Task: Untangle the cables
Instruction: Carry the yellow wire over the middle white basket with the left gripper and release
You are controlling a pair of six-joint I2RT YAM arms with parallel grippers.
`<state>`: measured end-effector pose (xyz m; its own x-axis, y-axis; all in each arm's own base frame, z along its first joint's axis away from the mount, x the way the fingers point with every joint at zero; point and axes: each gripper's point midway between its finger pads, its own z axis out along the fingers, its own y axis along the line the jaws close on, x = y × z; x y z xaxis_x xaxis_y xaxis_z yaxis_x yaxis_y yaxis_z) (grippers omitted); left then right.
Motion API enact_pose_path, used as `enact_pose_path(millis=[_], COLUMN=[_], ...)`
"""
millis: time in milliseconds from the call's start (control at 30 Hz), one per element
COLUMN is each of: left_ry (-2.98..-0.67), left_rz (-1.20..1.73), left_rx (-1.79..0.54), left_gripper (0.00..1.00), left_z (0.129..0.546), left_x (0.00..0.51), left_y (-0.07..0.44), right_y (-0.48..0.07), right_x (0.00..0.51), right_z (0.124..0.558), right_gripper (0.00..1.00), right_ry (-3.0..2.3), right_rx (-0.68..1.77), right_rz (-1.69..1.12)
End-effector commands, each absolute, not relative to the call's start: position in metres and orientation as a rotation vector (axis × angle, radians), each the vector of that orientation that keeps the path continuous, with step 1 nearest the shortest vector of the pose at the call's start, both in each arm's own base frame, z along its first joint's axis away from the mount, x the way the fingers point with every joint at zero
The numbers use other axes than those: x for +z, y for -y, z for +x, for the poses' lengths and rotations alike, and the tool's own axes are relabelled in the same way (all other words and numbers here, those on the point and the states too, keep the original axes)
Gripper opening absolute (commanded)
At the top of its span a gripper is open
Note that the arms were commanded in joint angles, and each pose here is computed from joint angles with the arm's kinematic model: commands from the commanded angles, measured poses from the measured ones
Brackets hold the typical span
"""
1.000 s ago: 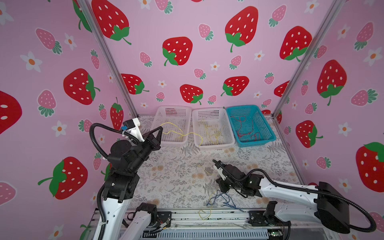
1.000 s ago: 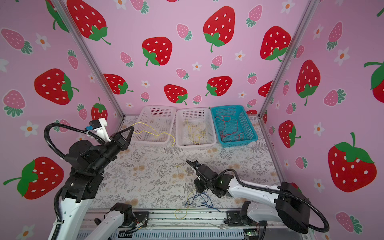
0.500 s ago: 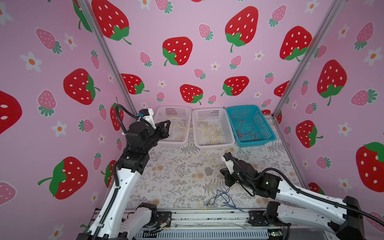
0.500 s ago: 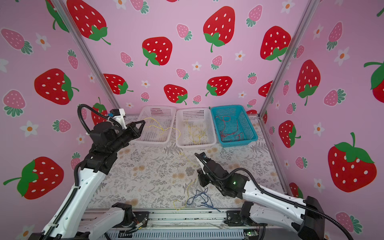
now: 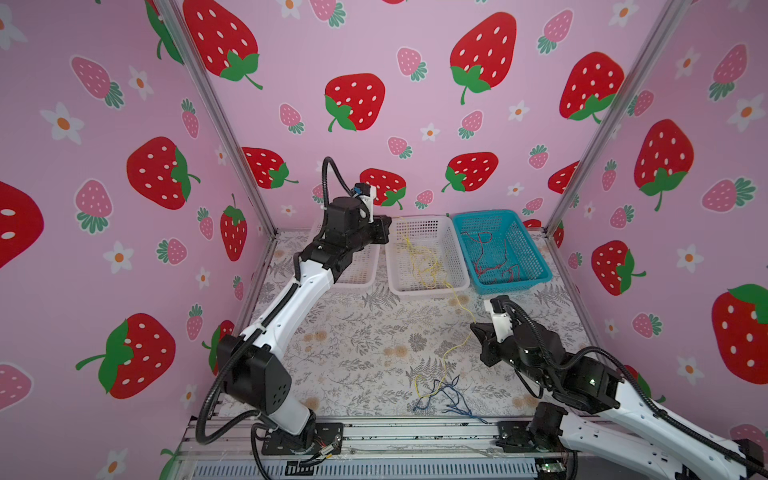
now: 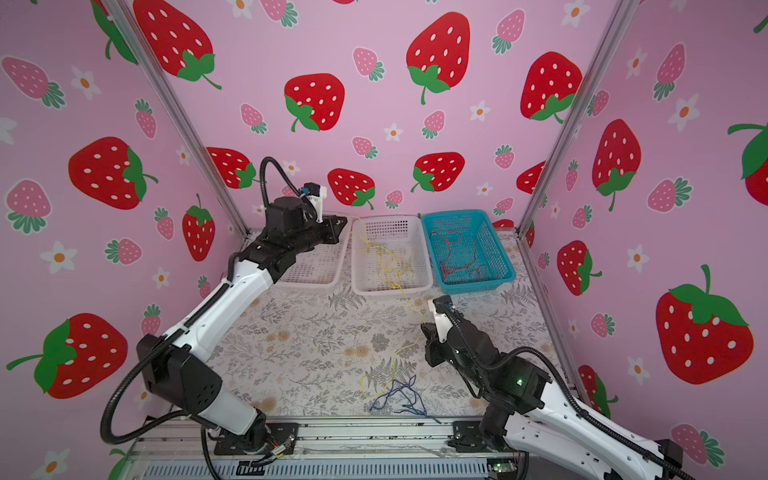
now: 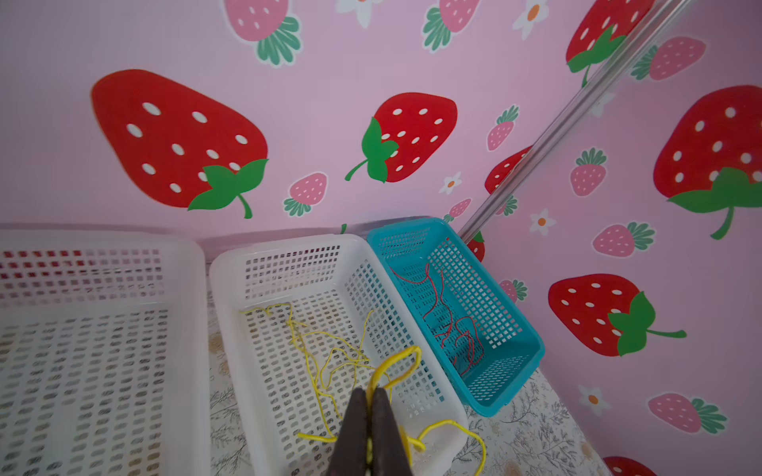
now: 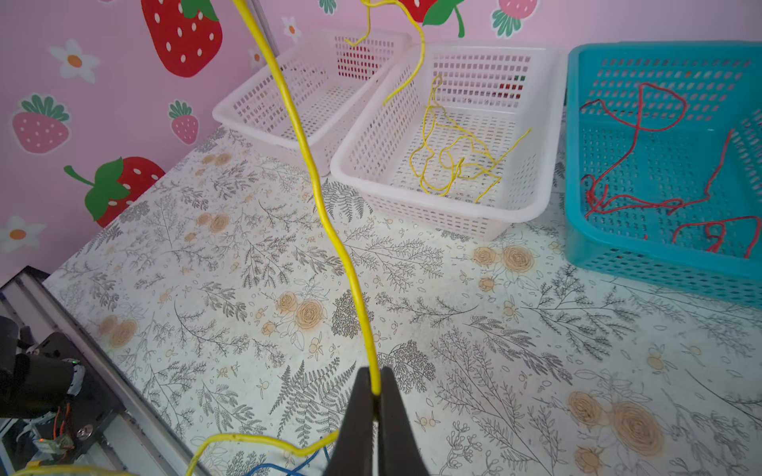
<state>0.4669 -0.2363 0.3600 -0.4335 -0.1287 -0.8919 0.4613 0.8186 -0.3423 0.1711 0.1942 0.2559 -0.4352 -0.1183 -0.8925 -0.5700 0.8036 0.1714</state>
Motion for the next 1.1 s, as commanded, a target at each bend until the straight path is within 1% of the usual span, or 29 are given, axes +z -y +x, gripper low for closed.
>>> enact_pose_path(millis=[0, 167, 400, 700, 867, 933, 967, 1067], left_ry=[-1.898, -1.958, -2.035, -2.112, -2.140, -2.148, -2.149, -2.136], left_rz=[0.356, 0.411, 0.531, 0.594, 0.584, 0.598, 0.602, 0.606], left_rx=[-0.630, -0.629, -0.527, -0.477, -0.411, -0.414, -0.414, -0.415], left_gripper=[0.00, 0.00, 0.00, 0.00, 0.00, 0.05, 0.11, 0.24], left_z=[0.483, 0.511, 0.532, 0.544, 0.550, 0.549, 0.549, 0.549], left_x=[0.362, 0.329, 0.277, 0.235, 0.220, 0.217, 0.218, 0.228], left_y=[0.255, 0.284, 0.320, 0.339, 0.333, 0.333, 0.334, 0.333], right_y=[-0.173, -0.155, -0.135, -0.135, -0.138, -0.138, -0.137, -0.136], right_x=[0.274, 0.282, 0.299, 0.300, 0.299, 0.298, 0.298, 0.299], right_z=[0.170, 0.164, 0.157, 0.159, 0.160, 0.160, 0.160, 0.161], right_gripper=[0.00, 0.00, 0.00, 0.00, 0.00, 0.00, 0.00, 0.00], right_ry=[-1.951, -1.936, -1.900, -1.898, -1.902, -1.905, -1.906, -1.906], right_rx=[0.552, 0.556, 0.578, 0.567, 0.565, 0.567, 0.567, 0.566], right_rz=[-0.436, -0.395, -0.345, -0.347, -0.350, -0.349, -0.344, -0.328])
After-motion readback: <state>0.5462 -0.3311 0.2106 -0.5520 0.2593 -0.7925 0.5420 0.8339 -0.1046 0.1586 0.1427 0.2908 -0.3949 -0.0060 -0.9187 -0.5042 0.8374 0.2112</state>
